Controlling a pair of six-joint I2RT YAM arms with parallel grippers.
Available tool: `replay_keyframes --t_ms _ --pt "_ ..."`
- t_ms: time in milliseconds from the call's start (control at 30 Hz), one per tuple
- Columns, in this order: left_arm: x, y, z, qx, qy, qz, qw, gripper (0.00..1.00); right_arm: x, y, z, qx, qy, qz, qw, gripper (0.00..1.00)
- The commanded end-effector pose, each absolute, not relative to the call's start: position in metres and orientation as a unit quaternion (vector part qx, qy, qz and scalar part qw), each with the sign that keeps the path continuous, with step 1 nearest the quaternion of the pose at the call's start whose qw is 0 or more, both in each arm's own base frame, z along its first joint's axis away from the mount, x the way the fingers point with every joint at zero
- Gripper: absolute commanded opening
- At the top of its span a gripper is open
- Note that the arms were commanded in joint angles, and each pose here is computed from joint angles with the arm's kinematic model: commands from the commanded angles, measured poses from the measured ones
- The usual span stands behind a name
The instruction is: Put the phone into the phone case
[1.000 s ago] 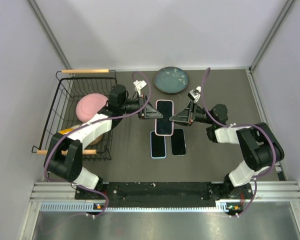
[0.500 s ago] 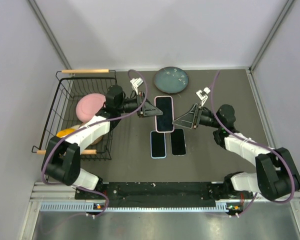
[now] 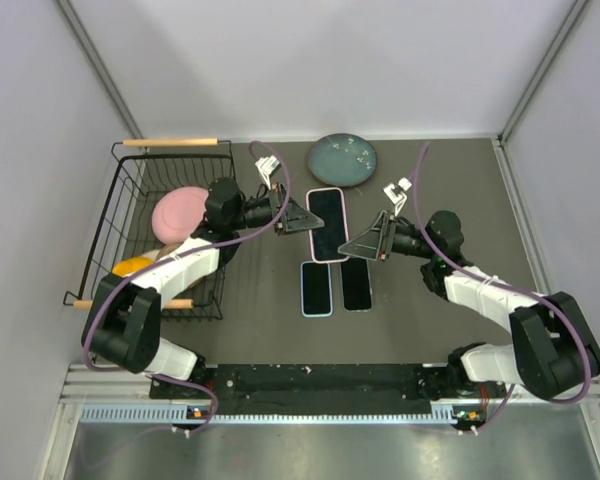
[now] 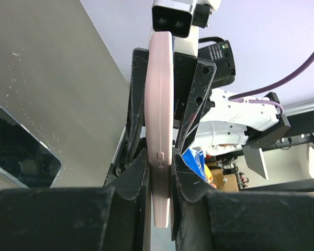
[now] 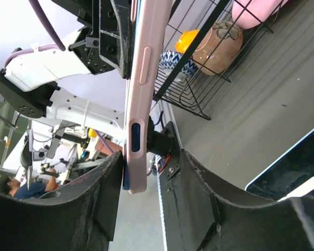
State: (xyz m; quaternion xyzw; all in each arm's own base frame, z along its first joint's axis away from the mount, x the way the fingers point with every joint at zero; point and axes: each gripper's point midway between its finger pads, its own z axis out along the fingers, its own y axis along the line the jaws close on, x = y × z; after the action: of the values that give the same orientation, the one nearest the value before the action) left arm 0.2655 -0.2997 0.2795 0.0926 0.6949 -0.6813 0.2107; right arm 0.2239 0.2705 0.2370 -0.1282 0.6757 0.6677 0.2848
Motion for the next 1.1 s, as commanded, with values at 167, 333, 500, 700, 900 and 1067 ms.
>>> replay_keyframes --t_ms 167,333,500,700,900,1067 --pt "0.280 -0.299 0.287 0.135 0.684 -0.656 0.290 0.00 0.228 0.270 0.260 -0.103 0.661 0.671 0.318 0.10" --pt "0.296 -0.302 0.270 0.144 0.720 -0.599 0.320 0.00 0.244 0.264 0.248 -0.024 0.708 0.633 0.312 0.00" --pt "0.287 -0.308 0.262 0.165 0.720 -0.606 0.294 0.00 0.245 0.258 0.258 -0.029 0.716 0.609 0.340 0.11" --pt "0.254 -0.309 0.267 0.210 0.719 -0.614 0.249 0.00 0.244 0.248 0.259 -0.060 0.725 0.569 0.383 0.54" --pt "0.222 -0.305 0.275 0.250 0.703 -0.625 0.228 0.00 0.235 0.254 0.285 -0.105 0.681 0.602 0.404 0.68" --pt "0.208 -0.304 0.274 0.259 0.691 -0.641 0.211 0.00 0.234 0.256 0.290 -0.116 0.675 0.605 0.406 0.66"
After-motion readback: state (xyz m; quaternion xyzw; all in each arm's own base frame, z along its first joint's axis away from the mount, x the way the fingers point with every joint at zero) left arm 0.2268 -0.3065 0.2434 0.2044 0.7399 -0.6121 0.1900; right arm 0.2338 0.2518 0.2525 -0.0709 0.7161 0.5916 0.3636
